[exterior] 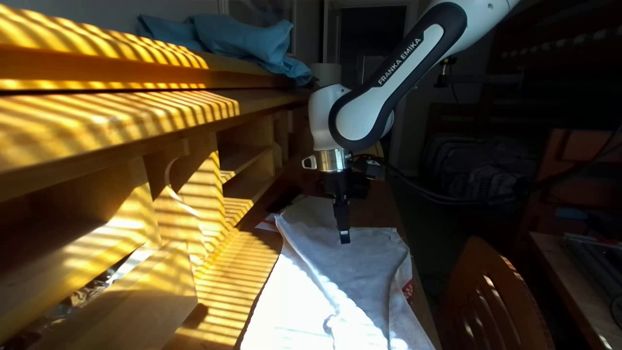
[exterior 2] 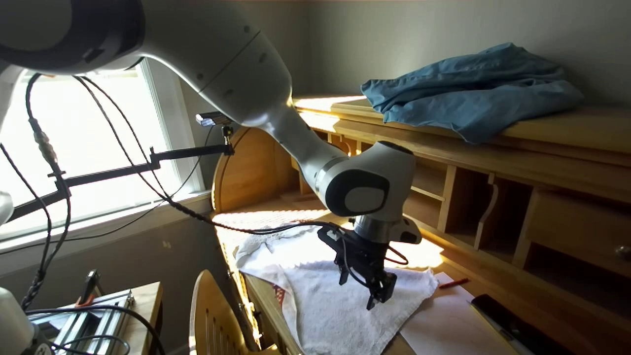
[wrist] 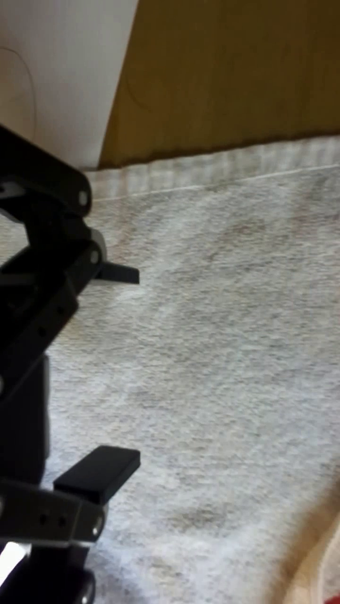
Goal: Unfold the white and red towel and lay it out.
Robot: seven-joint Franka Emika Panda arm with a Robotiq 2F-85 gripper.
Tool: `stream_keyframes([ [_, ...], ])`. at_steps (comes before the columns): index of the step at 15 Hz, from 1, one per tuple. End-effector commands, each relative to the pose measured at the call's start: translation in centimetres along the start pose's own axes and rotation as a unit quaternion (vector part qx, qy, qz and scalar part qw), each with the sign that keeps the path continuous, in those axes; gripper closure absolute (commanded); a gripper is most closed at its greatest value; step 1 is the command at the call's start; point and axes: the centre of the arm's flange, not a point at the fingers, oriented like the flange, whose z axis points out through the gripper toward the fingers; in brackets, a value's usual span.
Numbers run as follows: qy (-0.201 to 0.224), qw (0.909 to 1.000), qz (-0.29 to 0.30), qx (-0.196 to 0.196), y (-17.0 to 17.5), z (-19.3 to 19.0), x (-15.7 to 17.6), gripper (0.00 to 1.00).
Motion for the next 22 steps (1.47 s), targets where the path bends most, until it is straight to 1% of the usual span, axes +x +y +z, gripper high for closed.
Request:
stream_keyframes([
  [1, -0.034, 0.9994, 0.004, 0.007, -1.0, 1.3, -3.6, 0.43],
  [5, -0.049, 0.9988, 0.003, 0.005, -0.6, 2.9, -5.6, 0.70],
  [6, -0.051, 0.9987, 0.008, 0.003, -0.4, 3.2, -6.0, 0.78],
  [9, -0.055, 0.9983, 0.019, -0.006, 0.6, 3.4, -7.0, 0.98],
  [11, -0.056, 0.9980, 0.026, -0.016, 1.5, 3.6, -7.5, 1.00],
  [17, -0.030, 0.9972, 0.036, -0.059, 3.9, 3.7, -7.7, 1.00],
  [20, -0.022, 0.9966, 0.043, -0.067, 4.7, 3.9, -7.7, 1.00],
  [22, -0.029, 0.9958, 0.054, -0.068, 5.1, 4.2, -8.0, 1.00],
])
